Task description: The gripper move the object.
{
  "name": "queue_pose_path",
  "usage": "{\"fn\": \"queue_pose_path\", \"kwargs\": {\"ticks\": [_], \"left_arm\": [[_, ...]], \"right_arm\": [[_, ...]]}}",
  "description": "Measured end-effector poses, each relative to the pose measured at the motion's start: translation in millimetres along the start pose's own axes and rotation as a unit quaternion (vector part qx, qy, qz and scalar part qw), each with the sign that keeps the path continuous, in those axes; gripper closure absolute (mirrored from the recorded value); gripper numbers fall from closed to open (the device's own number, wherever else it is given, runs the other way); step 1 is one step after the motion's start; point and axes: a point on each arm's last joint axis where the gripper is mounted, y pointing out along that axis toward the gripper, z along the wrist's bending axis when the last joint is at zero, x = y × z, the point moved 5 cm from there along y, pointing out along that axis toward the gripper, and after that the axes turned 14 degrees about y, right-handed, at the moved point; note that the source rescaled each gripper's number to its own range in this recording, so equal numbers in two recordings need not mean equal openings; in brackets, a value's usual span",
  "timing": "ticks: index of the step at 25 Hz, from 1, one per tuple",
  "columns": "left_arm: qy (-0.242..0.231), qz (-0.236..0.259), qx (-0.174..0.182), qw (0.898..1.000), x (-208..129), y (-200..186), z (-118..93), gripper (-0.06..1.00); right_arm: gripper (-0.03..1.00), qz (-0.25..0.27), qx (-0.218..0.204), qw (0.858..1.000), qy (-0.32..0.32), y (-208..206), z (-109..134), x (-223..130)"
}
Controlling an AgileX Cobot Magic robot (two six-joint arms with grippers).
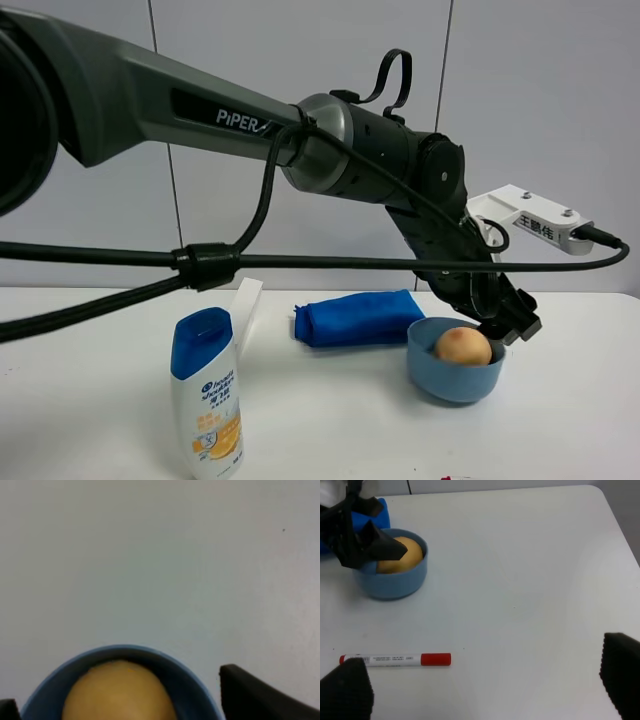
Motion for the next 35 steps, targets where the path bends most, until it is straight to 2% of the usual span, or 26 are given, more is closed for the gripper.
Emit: {"fn": "queue_pose_path", "kwargs": {"ticks": [5, 9, 14, 19, 27, 35], "left_arm": [[-0.001, 0.006, -0.003, 1.0, -1.7, 0.0, -0.9, 0.03], [-0.002, 0.032, -0.017, 0.999, -8.0, -2.3, -4.1, 0.03], [-0.015, 0.057, -0.02, 0.998, -11.7, -20.6, 11.7, 0.03], [-0.038, 0.099, -0.005, 0.994, -29.8, -46.2, 51.8, 0.04], [-0.06, 0.13, 0.061, 0.988, -53.4, -101.6, 126.9, 0.04], [-0.141, 0.21, 0.082, 0.964, -102.8, -162.9, 178.1, 0.04]], "right_arm": [[-0.03, 0.0, 0.0, 1.0, 0.0, 0.0, 0.0, 0.0], [-0.03, 0.0, 0.0, 1.0, 0.0, 0.0, 0.0, 0.0], [-0.03, 0.0, 0.0, 1.0, 0.0, 0.0, 0.0, 0.0], [-0.03, 0.0, 0.0, 1.0, 0.0, 0.0, 0.0, 0.0], [-0.03, 0.0, 0.0, 1.0, 0.0, 0.0, 0.0, 0.0], [-0.03, 0.0, 0.0, 1.0, 0.0, 0.0, 0.0, 0.0]]}}
